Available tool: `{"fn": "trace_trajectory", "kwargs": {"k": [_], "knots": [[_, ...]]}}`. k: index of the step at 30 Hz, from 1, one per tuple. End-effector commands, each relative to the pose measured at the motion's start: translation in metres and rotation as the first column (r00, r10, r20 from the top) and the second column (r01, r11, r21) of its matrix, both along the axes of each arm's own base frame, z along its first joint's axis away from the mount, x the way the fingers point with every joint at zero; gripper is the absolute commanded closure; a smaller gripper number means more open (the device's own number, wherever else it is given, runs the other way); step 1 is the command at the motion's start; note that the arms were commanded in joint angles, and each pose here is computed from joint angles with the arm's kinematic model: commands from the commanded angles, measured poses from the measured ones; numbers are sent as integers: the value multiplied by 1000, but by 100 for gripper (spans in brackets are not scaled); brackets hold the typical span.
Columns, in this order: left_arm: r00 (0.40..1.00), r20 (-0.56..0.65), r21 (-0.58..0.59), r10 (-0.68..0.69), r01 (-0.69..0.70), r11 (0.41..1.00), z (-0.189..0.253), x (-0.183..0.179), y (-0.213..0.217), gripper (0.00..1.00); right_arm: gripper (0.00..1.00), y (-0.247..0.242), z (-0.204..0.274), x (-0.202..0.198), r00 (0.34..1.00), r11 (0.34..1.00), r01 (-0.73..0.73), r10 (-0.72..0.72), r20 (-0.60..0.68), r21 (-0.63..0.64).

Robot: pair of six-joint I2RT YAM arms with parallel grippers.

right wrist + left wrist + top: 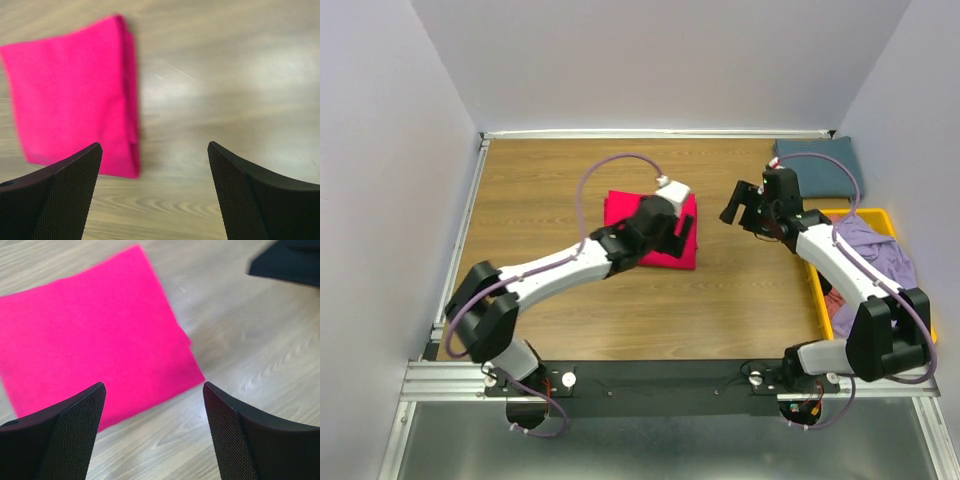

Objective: Fold and stack the t-shirts
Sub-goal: Neatly place the folded tshirt to the corner

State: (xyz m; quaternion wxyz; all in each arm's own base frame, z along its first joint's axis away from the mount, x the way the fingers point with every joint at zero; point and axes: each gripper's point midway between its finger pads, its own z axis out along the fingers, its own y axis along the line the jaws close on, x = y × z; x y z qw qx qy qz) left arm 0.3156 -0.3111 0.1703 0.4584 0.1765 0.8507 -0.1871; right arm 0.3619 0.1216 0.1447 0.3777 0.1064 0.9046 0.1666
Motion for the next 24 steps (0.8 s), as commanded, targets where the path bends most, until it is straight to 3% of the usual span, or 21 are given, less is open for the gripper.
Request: {"fn": "trace_trajectory", "kwargs": {"k": [1,4,9,19,24], "knots": [[994,42,337,-98,78,938,-40,-12,-10,16,7,-40,-36,-45,977,982,135,-155,-149,-133],[982,7,421,-187,166,892,-64,-26,-33,21,5,-42,-44,-54,969,978,161,-182,-170,-129],[958,-51,429,-281,275,860,-90,-33,-68,28,5,-45,-50,-64,962,977,168,-192,-195,-131],[953,-98,482,-285,296,825,-125,-24,-82,41,5,-42,-64,-77,954,980,159,-183,-239,-118],[943,-136,477,-304,331,814,-134,-30,-83,42,5,-42,-67,-77,951,980,157,-183,-251,-119]]}}
